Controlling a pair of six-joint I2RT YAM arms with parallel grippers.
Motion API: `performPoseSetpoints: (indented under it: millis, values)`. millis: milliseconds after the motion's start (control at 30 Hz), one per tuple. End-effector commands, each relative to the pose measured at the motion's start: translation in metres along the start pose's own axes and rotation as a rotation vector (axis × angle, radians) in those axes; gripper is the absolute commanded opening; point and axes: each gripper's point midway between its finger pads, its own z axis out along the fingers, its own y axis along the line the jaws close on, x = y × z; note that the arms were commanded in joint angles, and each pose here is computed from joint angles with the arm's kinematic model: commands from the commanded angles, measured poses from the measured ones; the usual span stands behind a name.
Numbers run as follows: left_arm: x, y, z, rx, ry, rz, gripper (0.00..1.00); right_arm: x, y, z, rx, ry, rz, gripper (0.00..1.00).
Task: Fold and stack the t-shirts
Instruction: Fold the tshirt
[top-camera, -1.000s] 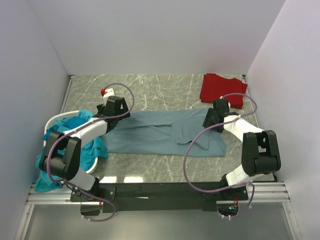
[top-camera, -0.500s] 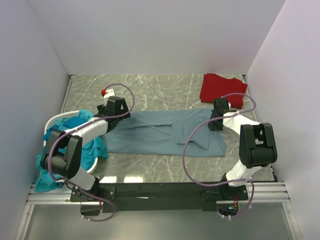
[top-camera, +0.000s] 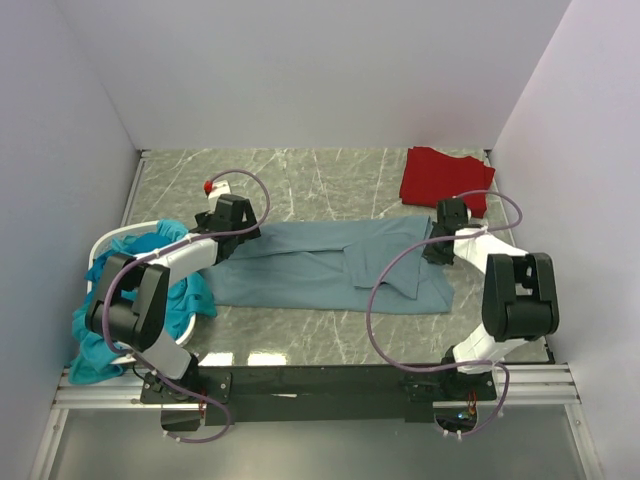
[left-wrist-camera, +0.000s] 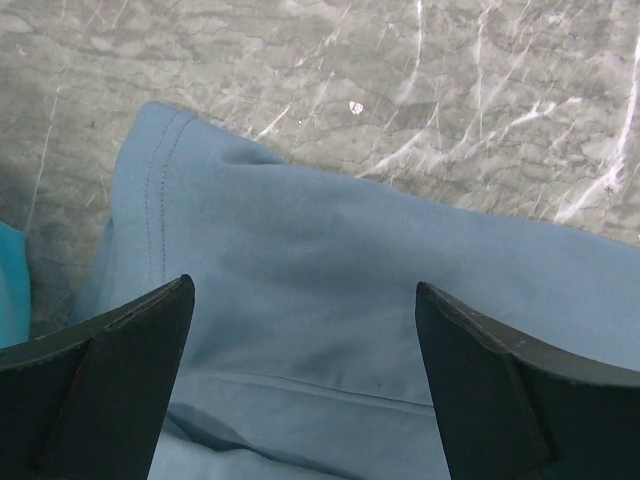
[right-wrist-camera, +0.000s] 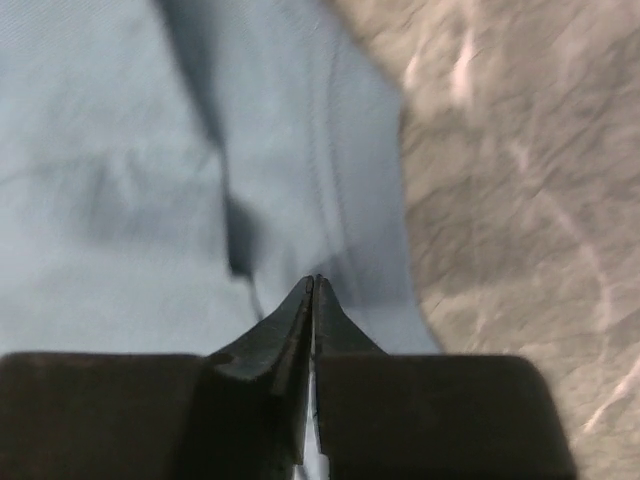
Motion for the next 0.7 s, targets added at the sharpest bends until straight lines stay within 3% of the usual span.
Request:
performPoseSetpoints:
  millis: [0, 100, 200, 667]
  values:
    - [-0.018, -0.007, 0.0, 0.013, -0.044, -0.03, 0.97, -0.023, 0.017, -0.024, -0.152, -0.098, 0.017, 0.14]
    - [-0.019, -0.007, 0.0, 0.015, -0.044, -0.032, 0.97, -0.025, 0.02, -0.028, -0.187, -0.108, 0.023, 0.3]
    - [-0.018, -0.007, 0.0, 0.016, -0.042, -0.031, 0.97, -0.021, 0.022, -0.022, -0.196, -0.081, 0.023, 0.35]
    - [-0.017, -0.007, 0.002, 0.013, -0.037, -0.027, 0.97, -0.03, 0.039, -0.004, -0.24, -0.041, 0.022, 0.4]
